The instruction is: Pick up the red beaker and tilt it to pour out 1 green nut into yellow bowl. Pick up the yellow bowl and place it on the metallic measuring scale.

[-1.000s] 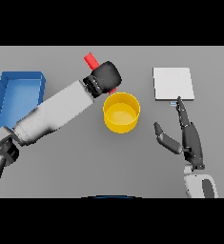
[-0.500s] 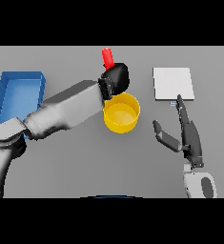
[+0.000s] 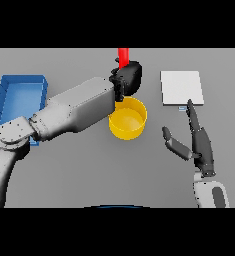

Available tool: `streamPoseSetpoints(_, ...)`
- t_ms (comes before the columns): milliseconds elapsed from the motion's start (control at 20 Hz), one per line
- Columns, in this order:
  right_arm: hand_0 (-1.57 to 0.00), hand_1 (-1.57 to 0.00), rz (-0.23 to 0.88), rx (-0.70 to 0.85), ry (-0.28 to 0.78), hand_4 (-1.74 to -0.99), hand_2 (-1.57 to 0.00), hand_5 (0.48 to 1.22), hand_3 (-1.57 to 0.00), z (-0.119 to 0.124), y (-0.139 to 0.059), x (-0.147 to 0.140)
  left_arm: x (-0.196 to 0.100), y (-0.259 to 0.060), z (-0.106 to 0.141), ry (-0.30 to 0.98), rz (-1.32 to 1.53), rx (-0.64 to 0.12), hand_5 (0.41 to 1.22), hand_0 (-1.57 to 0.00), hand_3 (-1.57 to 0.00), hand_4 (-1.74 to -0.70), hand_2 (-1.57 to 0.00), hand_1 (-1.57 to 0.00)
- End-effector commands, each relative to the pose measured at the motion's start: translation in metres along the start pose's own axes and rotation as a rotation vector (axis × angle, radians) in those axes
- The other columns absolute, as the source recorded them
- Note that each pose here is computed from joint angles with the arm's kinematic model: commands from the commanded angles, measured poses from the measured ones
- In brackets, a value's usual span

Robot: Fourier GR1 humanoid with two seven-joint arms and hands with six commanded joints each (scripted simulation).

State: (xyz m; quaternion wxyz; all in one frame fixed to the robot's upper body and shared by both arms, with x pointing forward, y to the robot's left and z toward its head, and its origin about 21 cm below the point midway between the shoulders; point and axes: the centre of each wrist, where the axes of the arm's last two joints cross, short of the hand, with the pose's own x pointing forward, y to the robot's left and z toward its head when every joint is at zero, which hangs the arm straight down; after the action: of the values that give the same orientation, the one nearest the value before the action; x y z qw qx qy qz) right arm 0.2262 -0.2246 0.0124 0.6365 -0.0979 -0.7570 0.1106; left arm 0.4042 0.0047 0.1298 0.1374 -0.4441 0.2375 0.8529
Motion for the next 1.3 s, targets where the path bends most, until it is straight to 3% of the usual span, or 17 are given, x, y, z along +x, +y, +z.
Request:
streamPoseSetpoints(0, 0.00, 0.00, -0.008, -0.002, -0.004, -1.153, 0.00, 0.636, 0.00, -0.001, 0.002, 0.002, -0.009, 0.002, 0.003, 0.003, -0.017, -0.010, 1.221, -1.57, -1.57, -1.72, -1.57, -1.57)
streamPoseSetpoints(200, 0.00, 0.00, -0.008, 0.016, -0.023, -1.154, 0.00, 0.654, 0.00, 0.000, 0.003, -0.003, -0.070, 0.006, 0.018, 0.136, -0.046, -0.012, 1.221, -1.57, -1.57, -1.73, -1.57, -1.57)
streamPoseSetpoints(300, 0.00, 0.00, 0.001, 0.016, -0.019, -1.160, 0.00, 0.660, 0.00, 0.000, 0.002, -0.003, -0.105, 0.002, 0.033, 0.220, 0.007, 0.005, 1.221, -1.57, -1.18, -1.73, -1.57, -1.57)
streamPoseSetpoints(400, 0.00, 0.00, 0.004, 0.017, -0.024, -1.161, 0.00, 0.661, 0.00, -0.001, 0.004, -0.002, -0.144, -0.008, 0.052, 0.349, 0.120, -0.007, 1.221, -1.57, -1.32, -1.73, -1.57, -1.57)
streamPoseSetpoints(550, 0.00, 0.00, -0.001, 0.018, -0.028, -1.152, 0.00, 0.652, 0.00, -0.005, 0.003, 0.001, -0.187, -0.028, 0.079, 0.520, 0.464, 0.054, 1.221, -1.57, -1.44, -1.73, -1.57, -1.57)
streamPoseSetpoints(700, 0.00, 0.00, 0.052, 0.015, -0.028, -1.144, 0.00, 0.633, 0.00, -0.008, 0.006, 0.001, -0.214, -0.082, 0.116, 0.703, 0.911, 0.108, 1.221, -1.57, -1.42, -1.74, -1.57, -1.57)
streamPoseSetpoints(900, 0.00, 0.00, -0.049, 0.031, -0.043, -1.093, 0.00, 0.623, 0.00, -0.011, 0.011, 0.000, -0.208, -0.157, 0.147, 0.905, 1.334, 0.172, 1.221, -1.57, -1.46, -1.74, -1.57, -1.57)
streamPoseSetpoints(1050, 0.00, 0.00, -0.055, 0.047, -0.050, -1.092, 0.00, 0.637, 0.00, -0.010, 0.007, 0.000, -0.179, -0.211, 0.158, 1.057, 1.570, 0.179, 1.221, -1.57, -1.51, -1.74, -1.57, -1.57)
streamPoseSetpoints(1250, 0.00, 0.00, -0.068, 0.072, -0.056, -1.148, 0.00, 0.663, 0.00, -0.008, 0.002, -0.003, -0.134, -0.266, 0.168, 1.308, 1.798, 0.077, 1.221, -1.57, -1.55, -1.74, -1.57, -1.57)
